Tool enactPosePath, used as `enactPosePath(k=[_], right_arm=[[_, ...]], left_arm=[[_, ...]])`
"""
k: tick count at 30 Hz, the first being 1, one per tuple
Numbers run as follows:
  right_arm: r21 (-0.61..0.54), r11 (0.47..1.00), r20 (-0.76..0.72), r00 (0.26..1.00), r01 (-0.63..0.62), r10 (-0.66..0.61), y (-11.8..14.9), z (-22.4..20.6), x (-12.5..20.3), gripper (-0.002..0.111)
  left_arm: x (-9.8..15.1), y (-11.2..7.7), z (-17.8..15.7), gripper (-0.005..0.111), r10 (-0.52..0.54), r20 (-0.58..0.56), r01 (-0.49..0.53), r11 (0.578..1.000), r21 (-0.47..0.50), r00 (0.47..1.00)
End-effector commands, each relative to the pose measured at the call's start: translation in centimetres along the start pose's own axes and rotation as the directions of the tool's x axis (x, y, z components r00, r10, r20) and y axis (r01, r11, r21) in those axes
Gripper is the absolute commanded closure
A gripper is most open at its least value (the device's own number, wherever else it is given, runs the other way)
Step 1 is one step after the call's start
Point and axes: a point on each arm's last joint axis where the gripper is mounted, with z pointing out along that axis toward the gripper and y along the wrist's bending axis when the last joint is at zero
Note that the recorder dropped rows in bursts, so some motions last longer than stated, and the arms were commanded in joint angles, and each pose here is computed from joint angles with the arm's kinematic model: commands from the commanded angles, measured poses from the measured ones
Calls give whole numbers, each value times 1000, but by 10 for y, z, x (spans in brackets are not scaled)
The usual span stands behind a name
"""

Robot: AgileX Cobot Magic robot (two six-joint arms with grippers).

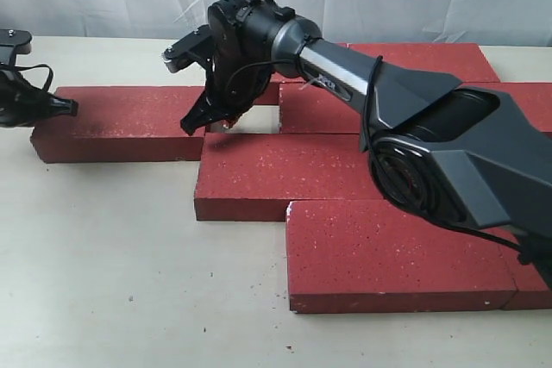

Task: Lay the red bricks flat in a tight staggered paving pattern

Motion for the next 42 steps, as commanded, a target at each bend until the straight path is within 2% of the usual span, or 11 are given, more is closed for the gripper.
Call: enactPosePath(k=[1, 5, 13, 18, 22, 25, 27, 28, 30, 37, 42], right_arm=[[-8, 1000, -18, 1000, -12, 11, 0, -5, 0, 109], [-43, 999, -52, 998, 33, -35, 10, -6, 2, 109], [-38, 997, -126, 990, 60, -65, 8, -8, 9, 109], [61, 992, -150, 984, 109, -99, -1, -8, 10, 109], [108, 989, -110, 990, 104, -92, -8, -34, 3, 109], [52, 996, -33, 997, 78, -76, -4, -66, -7, 109], [-86, 991, 23, 994, 104, -103, 8, -75, -11, 109], [-211, 965, 71, 987, 153, -141, 21, -75, -14, 109], [-325, 921, 118, 976, 214, -185, 33, -65, -14, 109], [-360, 907, 76, 975, 220, -206, 44, -35, -7, 109], [-281, 929, 87, 970, 241, -225, 38, -24, -7, 109]], left_arm=[[-2, -5, -2, 107, 3, 5, -3, 1000, 10, 1000], [-2, -5, -2, 107, 8, 5, -8, 1000, 10, 1000], [-2, -1, -2, 107, 16, 7, -16, 1000, 0, 1000], [-2, 0, -2, 107, 25, 2, -25, 1000, -1, 1000], [0, 18, -4, 107, -36, 6, 36, 999, -25, 999], [0, 18, -4, 107, -36, 6, 36, 999, -25, 999], [0, 18, -4, 107, -36, 6, 36, 999, -25, 999], [0, 18, -4, 107, -36, 6, 36, 999, -25, 999], [-1, 18, -4, 107, -36, 7, 36, 999, -26, 999], [-1, 18, -4, 107, -36, 7, 36, 999, -26, 999], [0, 17, -4, 107, -49, 4, 49, 999, -19, 999]])
